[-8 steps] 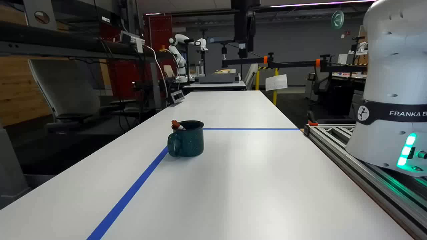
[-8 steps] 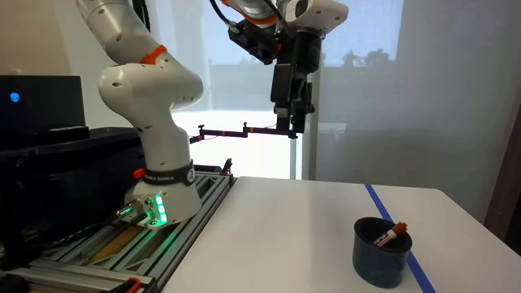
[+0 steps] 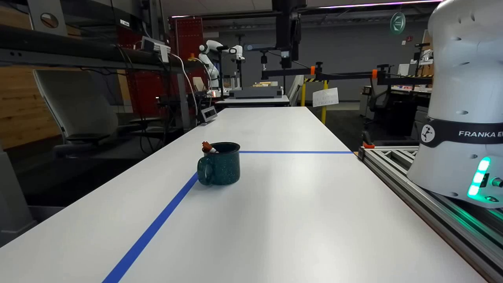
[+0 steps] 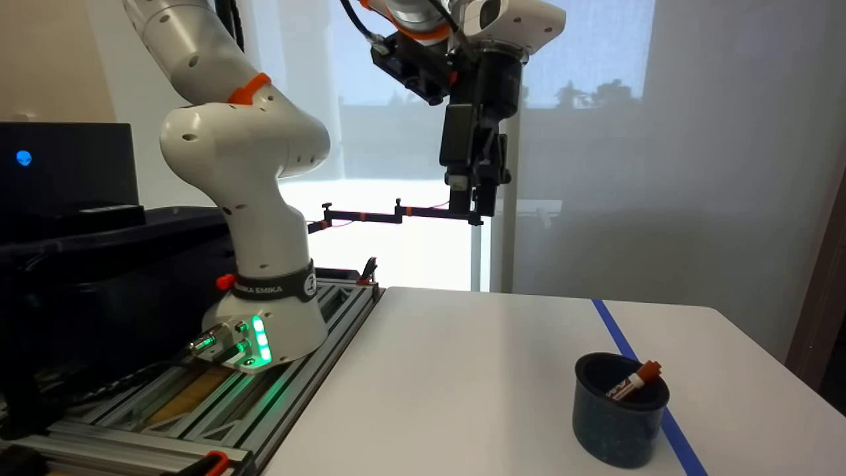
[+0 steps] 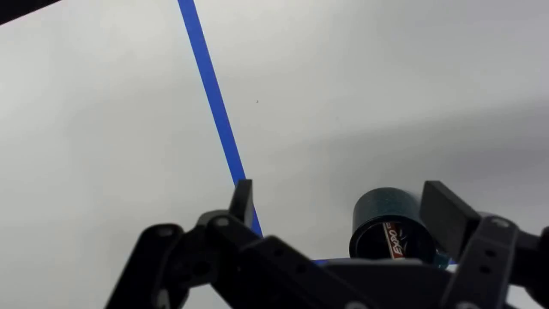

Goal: Remove the marker from the cup

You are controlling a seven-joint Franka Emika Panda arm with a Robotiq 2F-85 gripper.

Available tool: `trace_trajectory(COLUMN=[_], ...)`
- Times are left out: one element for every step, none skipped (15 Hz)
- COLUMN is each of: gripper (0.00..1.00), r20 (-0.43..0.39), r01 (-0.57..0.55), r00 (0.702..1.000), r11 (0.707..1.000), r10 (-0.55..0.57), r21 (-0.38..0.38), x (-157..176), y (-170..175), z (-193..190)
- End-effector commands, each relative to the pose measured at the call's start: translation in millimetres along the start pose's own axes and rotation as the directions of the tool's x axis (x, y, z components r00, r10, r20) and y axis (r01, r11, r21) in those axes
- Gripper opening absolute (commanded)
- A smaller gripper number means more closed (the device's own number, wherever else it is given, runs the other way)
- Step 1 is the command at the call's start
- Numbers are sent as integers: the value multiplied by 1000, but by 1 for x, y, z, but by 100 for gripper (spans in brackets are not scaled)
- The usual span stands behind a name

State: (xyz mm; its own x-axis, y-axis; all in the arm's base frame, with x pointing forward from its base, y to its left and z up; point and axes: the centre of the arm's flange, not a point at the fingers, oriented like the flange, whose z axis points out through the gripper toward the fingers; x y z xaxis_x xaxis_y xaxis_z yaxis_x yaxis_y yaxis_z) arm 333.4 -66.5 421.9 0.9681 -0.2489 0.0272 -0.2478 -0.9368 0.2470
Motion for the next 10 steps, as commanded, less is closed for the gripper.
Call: trace_trajectory(gripper=[100, 100, 100, 100, 100, 100, 100, 100, 100, 100], r20=[-37, -56, -62, -81, -93, -105, -112, -120, -128, -138], r01=[1, -1, 7, 10, 7, 13, 27, 39, 49, 65], r00=[999, 998, 998, 997, 996, 994, 994, 992, 991, 989], r11=[1000, 1000, 1000, 1000, 999, 998, 997, 996, 994, 992], r10=[-1, 2, -6, -7, -3, -7, -18, -28, -36, -50], r21=[2, 7, 18, 30, 42, 55, 71, 84, 97, 108], x=[-1, 2, 6, 11, 15, 21, 25, 29, 32, 36], y=[0, -1, -2, -4, -6, -8, -11, -14, -16, -19], z=[-1, 1, 3, 8, 12, 17, 24, 31, 38, 46])
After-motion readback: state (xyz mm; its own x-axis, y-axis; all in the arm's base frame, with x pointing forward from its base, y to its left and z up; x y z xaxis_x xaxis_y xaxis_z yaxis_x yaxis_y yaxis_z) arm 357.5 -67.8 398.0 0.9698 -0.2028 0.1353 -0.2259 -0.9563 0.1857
